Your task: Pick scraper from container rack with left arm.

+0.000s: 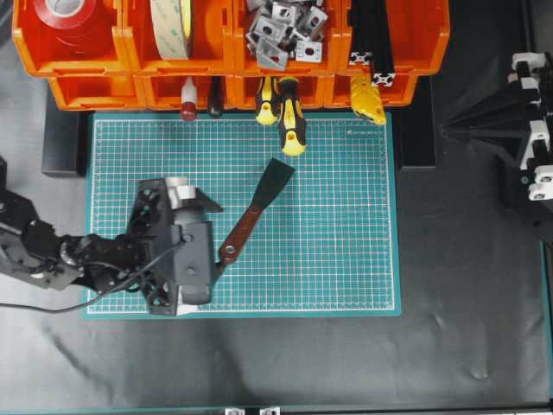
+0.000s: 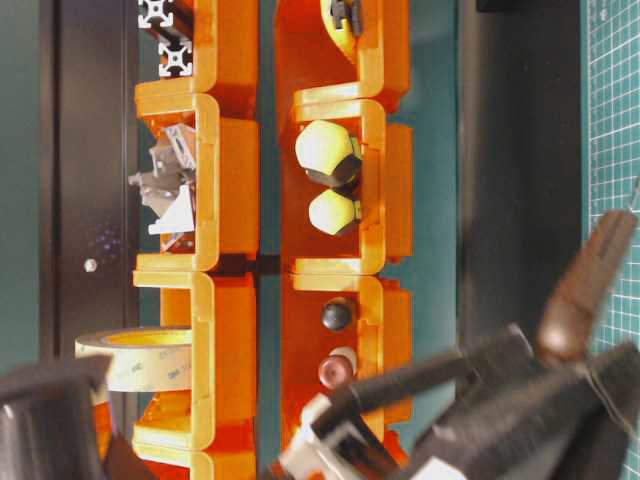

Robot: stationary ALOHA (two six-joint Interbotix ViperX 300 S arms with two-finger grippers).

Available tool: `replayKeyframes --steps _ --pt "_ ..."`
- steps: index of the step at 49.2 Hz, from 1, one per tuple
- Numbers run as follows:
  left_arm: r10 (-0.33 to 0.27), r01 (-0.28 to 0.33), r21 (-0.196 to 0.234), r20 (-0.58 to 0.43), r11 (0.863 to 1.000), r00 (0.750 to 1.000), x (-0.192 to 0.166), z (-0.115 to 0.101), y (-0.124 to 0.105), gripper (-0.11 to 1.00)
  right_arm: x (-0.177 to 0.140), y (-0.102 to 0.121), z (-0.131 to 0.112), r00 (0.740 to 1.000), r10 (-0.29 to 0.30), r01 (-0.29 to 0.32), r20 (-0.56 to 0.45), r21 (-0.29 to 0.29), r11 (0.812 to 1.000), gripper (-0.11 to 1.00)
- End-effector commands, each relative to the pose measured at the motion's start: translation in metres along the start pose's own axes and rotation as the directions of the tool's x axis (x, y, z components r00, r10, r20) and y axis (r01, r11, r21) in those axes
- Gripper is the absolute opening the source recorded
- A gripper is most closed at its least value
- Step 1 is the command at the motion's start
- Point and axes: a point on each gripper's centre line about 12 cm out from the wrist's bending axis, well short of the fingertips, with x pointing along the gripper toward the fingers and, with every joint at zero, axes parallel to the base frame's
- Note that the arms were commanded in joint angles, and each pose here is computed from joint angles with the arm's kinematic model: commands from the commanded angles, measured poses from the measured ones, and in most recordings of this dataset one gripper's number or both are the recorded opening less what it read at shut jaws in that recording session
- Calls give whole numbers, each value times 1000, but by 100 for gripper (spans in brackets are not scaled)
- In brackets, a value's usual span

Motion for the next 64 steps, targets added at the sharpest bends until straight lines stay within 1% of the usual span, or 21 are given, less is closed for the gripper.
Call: replayKeyframes --steps 1,8,14,26,29,33,39,47,55,58,63,64 --pt "-20 21 -17 30 1000 999 -15 3 -2 91 2 2 8 1000 1 -2 8 3 1000 1" --pt "-27 28 -6 20 1000 999 -20 -7 -3 91 2 2 7 1000 0 0 5 3 1000 1" --pt "-41 41 -11 23 999 999 -26 -12 -5 91 2 3 8 1000 2 -2 9 3 1000 1" --pt "-70 73 -97 38 993 997 -37 -18 -4 91 1 3 8 1000 2 -2 9 3 1000 1" --pt "-76 81 -107 52 991 996 -43 -17 -1 91 1 3 8 1000 2 -2 9 3 1000 1" --pt "-82 90 -109 78 990 994 -55 -16 4 91 1 3 8 1000 3 -3 12 2 1000 1" --pt "-94 112 -130 137 985 986 -81 -13 18 90 1 3 8 1000 3 -3 11 2 1000 1" --pt "-131 177 -165 257 970 958 -127 -14 40 90 0 3 10 1000 6 -6 19 2 1000 1" --pt "-150 238 -201 376 950 914 -169 -23 66 90 -1 4 11 1000 7 -7 27 -1 1000 1" --pt "-144 251 -215 416 944 898 -183 -27 77 90 -1 4 11 1000 7 -6 27 -3 1000 1" --pt "-136 265 -214 476 940 869 -202 -34 92 90 -1 4 11 1000 7 -7 27 -1 1000 1" --pt "-135 264 -209 485 942 864 -205 -36 94 90 -1 4 11 1000 7 -7 27 -1 1000 1"
